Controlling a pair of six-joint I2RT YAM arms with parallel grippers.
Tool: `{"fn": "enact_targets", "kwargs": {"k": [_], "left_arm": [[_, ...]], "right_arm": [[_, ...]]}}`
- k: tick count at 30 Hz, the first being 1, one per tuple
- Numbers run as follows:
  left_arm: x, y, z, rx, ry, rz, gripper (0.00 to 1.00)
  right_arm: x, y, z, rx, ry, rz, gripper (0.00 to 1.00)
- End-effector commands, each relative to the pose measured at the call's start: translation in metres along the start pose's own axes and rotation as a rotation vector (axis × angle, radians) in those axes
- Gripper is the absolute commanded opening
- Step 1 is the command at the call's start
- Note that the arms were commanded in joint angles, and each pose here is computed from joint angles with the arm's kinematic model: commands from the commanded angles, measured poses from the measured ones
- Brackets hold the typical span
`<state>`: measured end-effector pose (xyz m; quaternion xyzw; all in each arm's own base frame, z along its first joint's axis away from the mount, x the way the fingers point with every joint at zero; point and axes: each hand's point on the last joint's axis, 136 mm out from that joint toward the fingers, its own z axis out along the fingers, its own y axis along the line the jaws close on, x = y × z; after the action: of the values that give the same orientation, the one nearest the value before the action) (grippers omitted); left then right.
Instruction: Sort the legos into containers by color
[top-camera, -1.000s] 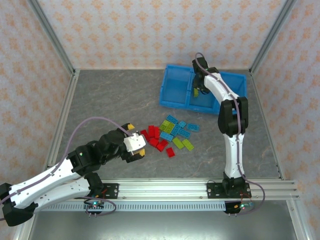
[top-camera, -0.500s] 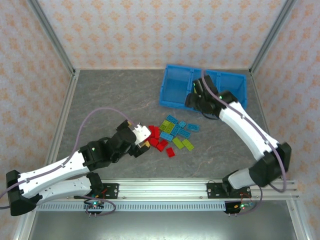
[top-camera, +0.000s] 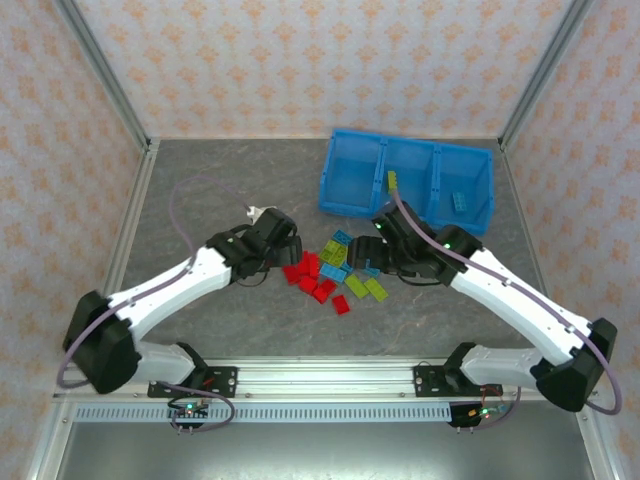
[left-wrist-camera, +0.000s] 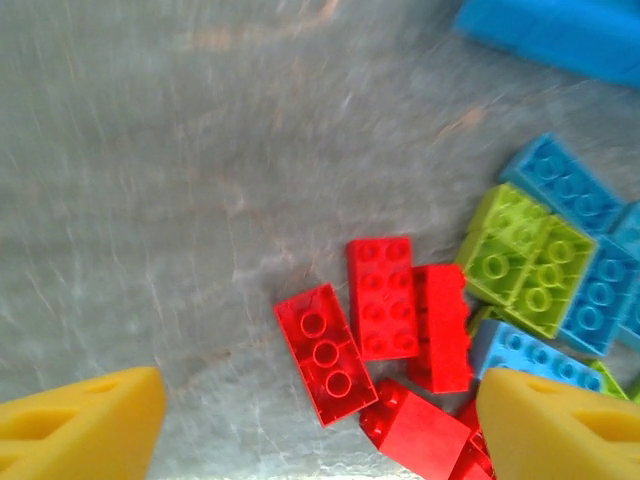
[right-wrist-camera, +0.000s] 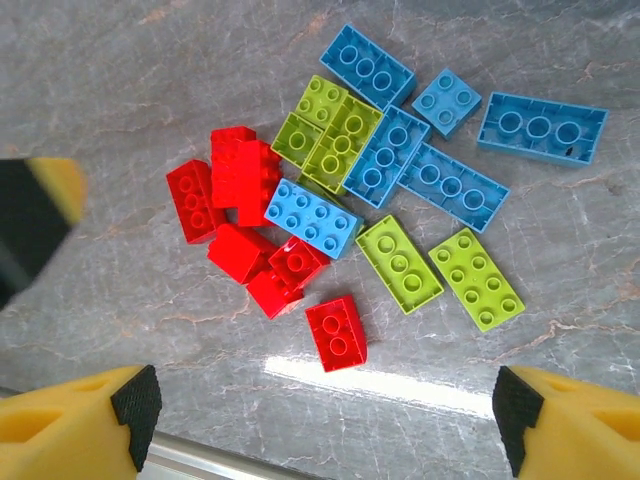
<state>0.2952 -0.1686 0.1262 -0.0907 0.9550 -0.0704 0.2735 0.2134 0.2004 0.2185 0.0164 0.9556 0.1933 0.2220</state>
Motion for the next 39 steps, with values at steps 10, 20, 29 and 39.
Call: {"fn": "enact_targets", "kwargs": {"k": [10,20,29,39], "left_arm": [[0.037,-0.007,0.074,-0.067,0.209,-0.216,0.62],[0.05,0.006,0.084,-0.121,0.236,-0.201,0.44],[0.06,0.019,0.078,-0.144,0.248,-0.166,0.41],[0.05,0.013,0.063,-0.097,0.217,-0.143,0.29]], "right_arm": [[0.005,-0.028,-0.021,0.066,-0.063,0.005,0.91],[0.002,-0.024,-0.017,0.067,-0.056,-0.003,0.92],[0.004,-0.007,-0.017,-0.019,-0.036,0.003,0.92],[0.005,-0.001,-0.021,-0.068,-0.037,0.03,0.92]]}}
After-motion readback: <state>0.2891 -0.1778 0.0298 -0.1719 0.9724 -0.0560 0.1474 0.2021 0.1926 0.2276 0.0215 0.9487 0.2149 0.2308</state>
